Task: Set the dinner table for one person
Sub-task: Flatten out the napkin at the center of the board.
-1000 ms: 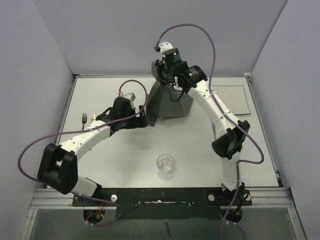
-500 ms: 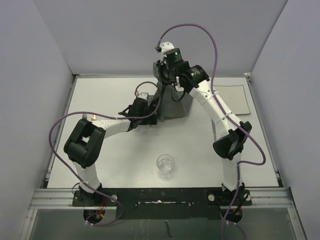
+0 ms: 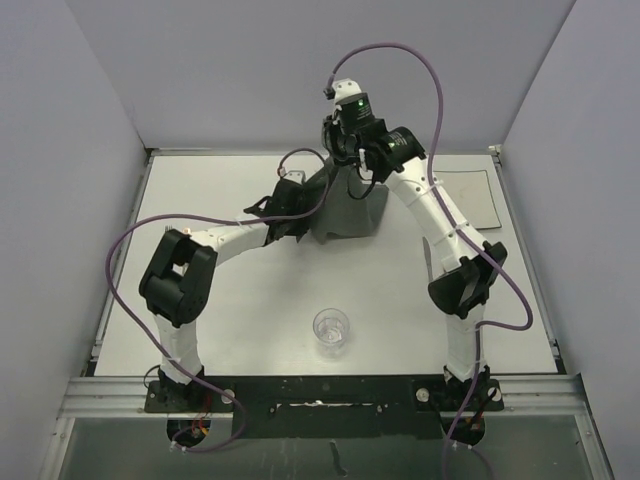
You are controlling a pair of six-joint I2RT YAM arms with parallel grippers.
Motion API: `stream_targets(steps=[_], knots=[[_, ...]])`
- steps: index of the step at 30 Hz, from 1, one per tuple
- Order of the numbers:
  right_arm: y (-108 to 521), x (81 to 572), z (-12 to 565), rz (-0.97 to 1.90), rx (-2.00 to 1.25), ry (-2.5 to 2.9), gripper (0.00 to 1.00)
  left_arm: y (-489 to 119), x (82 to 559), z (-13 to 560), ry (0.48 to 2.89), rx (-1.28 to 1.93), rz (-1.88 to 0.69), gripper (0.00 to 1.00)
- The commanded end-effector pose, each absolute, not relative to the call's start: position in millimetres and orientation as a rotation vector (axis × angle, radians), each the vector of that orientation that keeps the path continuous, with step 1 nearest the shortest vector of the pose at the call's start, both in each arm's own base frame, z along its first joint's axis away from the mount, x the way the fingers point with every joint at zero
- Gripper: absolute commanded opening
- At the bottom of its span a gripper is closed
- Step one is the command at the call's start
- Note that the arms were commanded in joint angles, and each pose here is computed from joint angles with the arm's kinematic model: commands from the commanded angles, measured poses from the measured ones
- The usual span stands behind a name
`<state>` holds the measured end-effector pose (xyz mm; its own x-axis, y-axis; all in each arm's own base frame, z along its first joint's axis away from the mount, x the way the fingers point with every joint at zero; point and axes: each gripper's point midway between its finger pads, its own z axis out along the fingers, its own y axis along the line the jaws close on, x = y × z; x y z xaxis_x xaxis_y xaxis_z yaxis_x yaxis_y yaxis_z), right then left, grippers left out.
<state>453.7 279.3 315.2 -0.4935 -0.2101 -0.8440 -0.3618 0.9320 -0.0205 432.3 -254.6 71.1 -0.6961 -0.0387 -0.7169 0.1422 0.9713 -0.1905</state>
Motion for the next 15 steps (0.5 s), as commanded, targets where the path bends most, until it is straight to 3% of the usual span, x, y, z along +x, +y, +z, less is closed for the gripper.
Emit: stream_targets(steps=[1, 15], knots=[[225.9, 461.0, 369.9, 0.158, -0.204, 2.006, 0.00, -237.8, 420.8, 115.8, 2.315, 0.108, -0.237, 0.00], [152.0, 439.1, 479.0, 0.203, 0.005, 1.690, 0.00, -174.8, 408.0, 337.7, 2.136, 0.229, -0.010, 0.00]])
